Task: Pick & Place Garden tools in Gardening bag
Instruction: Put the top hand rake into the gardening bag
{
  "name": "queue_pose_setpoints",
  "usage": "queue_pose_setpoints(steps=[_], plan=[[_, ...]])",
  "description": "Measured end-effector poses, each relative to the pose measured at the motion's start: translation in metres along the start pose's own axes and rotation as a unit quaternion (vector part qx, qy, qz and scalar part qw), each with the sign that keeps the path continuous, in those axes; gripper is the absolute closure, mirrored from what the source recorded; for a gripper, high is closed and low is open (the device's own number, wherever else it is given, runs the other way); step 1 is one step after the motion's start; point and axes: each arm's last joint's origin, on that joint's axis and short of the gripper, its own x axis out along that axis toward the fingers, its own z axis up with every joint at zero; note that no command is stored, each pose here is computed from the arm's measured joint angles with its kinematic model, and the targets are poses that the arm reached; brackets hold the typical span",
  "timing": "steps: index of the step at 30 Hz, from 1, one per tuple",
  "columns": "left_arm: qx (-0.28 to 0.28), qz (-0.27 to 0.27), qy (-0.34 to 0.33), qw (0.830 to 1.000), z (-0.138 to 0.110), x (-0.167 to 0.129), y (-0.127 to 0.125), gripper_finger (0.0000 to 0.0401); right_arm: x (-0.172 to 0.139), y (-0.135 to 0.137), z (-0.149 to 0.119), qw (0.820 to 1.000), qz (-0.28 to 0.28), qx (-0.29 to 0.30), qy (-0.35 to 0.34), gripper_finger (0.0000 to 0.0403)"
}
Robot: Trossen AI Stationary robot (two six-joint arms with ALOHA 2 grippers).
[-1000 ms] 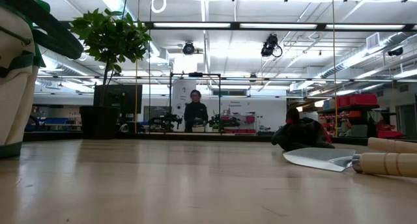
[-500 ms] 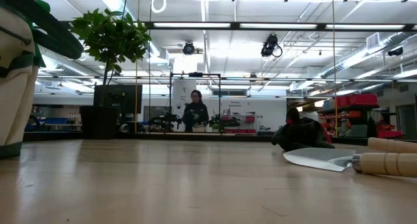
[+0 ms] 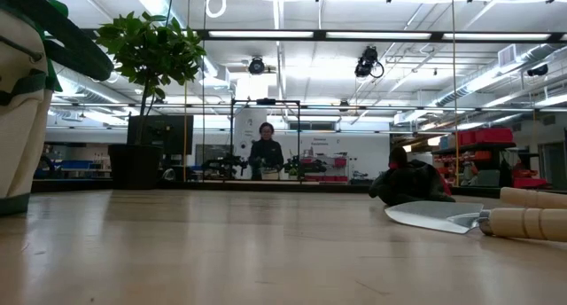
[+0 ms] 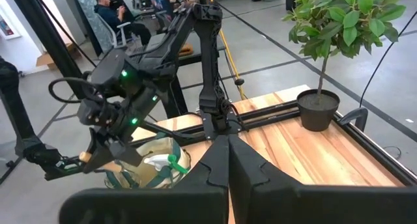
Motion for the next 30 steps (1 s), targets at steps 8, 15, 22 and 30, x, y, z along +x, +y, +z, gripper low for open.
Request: queue_pose_setpoints(steps=[8,15,22,30], plan=[[-0.004,-0.025,0.011,1.0,-0.005,0.0076,-0.0003,0.0321,0.0001,0.0,-0.0001,1.0,0.0,0.0,0.0,0.0403],[-0.004,-0.041,0.009,0.999,-0.005,0.0075,-0.0012,0.0328,0.0001,0.0003,-0.0001,1.0,0.004,0.0,0.001,0.0403],[-0.004,-0.012,0.013,1.0,-0.0053,0.0076,0.0005,0.0304,0.0001,0.0003,-0.0001,1.0,0.004,0.011,0.001,0.0403],[-0.008,-0.011,0.014,1.0,-0.0053,0.0076,0.0005,0.0298,0.0001,0.0003,-0.0001,1.0,0.005,0.015,0.002,0.0403]])
